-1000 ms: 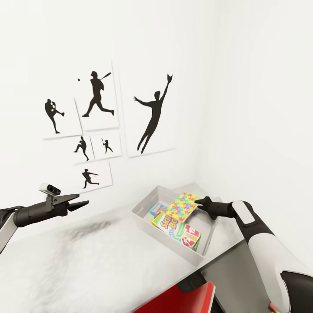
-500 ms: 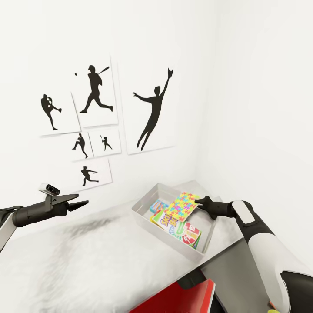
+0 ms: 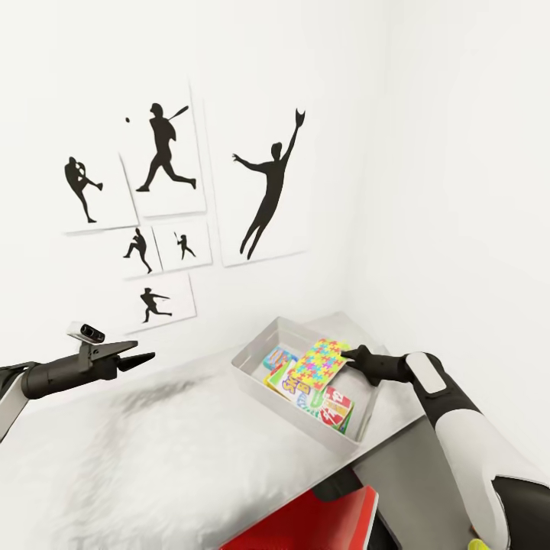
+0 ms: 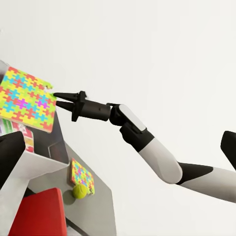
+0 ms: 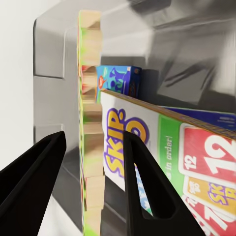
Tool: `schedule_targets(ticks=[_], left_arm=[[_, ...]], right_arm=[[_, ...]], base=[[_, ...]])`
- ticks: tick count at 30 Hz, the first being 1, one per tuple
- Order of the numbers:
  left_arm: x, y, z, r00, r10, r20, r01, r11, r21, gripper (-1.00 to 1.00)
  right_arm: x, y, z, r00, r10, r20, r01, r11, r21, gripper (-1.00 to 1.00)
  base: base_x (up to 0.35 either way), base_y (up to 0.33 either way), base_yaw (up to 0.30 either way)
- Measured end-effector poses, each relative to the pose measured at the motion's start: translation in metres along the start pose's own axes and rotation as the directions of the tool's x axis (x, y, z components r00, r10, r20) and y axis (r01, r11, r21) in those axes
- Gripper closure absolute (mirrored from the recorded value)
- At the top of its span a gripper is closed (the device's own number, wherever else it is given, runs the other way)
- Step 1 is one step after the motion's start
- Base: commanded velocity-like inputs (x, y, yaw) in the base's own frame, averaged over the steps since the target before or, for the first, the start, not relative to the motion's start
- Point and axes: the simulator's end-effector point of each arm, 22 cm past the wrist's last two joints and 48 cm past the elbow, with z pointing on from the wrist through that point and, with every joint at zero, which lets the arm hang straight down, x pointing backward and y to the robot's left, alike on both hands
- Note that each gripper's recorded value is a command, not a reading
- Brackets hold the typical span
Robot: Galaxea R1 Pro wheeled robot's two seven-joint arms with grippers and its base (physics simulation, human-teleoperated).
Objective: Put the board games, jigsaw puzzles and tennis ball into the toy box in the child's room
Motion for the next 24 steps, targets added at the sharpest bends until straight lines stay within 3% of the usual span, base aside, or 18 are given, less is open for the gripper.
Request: schedule_targets(ticks=[24], left_arm=[[-0.0064,0.0073,-0.0054,1.000,-0.007,0.028,0.007,1.000,-0.002,-1.00]], right_arm=[[0.0042,-0.0092,0.0092,1.000,0.008,-0.010,-0.008,1.000,0.013,1.00]], base=[[0.000,0.000,0.000]])
